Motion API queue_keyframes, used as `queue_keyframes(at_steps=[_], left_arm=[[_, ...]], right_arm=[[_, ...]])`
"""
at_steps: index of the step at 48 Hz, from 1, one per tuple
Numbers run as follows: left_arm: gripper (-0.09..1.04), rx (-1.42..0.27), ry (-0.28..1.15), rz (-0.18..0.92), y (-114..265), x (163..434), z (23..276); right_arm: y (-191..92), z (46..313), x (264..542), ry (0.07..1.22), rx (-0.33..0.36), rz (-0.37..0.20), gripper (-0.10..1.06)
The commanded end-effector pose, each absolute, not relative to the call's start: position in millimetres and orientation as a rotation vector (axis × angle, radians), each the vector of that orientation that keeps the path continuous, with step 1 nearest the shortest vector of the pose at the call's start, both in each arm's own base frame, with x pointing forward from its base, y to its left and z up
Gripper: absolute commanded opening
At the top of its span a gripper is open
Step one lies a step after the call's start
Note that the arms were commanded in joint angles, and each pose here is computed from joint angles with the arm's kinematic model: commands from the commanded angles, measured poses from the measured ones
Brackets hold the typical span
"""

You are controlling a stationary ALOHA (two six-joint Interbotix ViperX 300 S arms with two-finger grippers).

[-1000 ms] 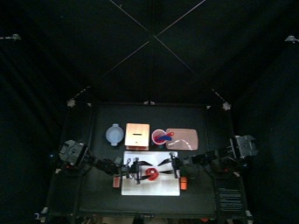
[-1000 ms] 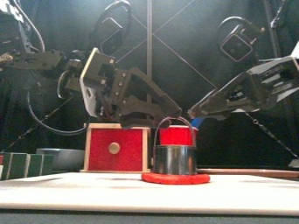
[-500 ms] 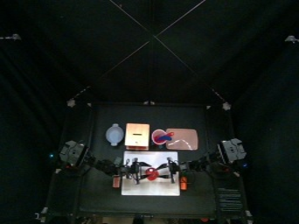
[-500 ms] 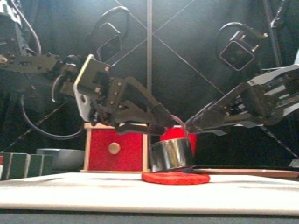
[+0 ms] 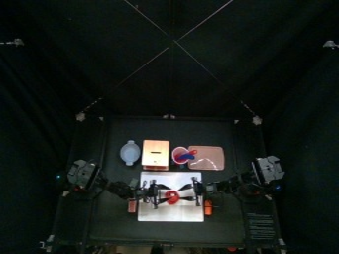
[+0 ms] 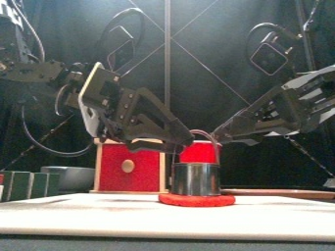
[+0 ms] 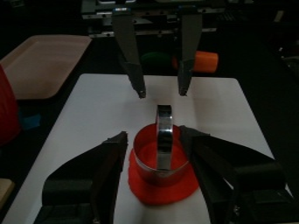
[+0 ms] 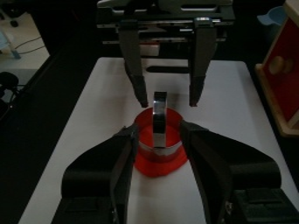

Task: Get the cutter from the drawer then cut the dough then place the extra dough in the bowl
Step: Cut the dough

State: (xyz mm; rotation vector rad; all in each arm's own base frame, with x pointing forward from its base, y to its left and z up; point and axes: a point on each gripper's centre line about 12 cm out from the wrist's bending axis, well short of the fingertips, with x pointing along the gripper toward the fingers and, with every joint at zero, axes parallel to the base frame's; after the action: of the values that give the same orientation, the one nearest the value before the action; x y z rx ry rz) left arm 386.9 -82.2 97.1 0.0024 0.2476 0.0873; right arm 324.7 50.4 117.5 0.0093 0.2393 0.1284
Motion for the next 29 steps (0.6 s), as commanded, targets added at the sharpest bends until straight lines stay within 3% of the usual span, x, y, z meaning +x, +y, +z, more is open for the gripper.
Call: queue_keyframes(at_steps=[1,29], left_arm=[[0.87,-0.007,0.21,0.084,-84.5,392.0,109.1],[0.86,0.004,0.221,0.083,-83.1,391.9,105.1]], right_arm=[[51.1,122.1,341.7,0.217,0.029,0.118,0.79],[59.5,124.6,348.9,0.322,0.082,0.073,0.79]])
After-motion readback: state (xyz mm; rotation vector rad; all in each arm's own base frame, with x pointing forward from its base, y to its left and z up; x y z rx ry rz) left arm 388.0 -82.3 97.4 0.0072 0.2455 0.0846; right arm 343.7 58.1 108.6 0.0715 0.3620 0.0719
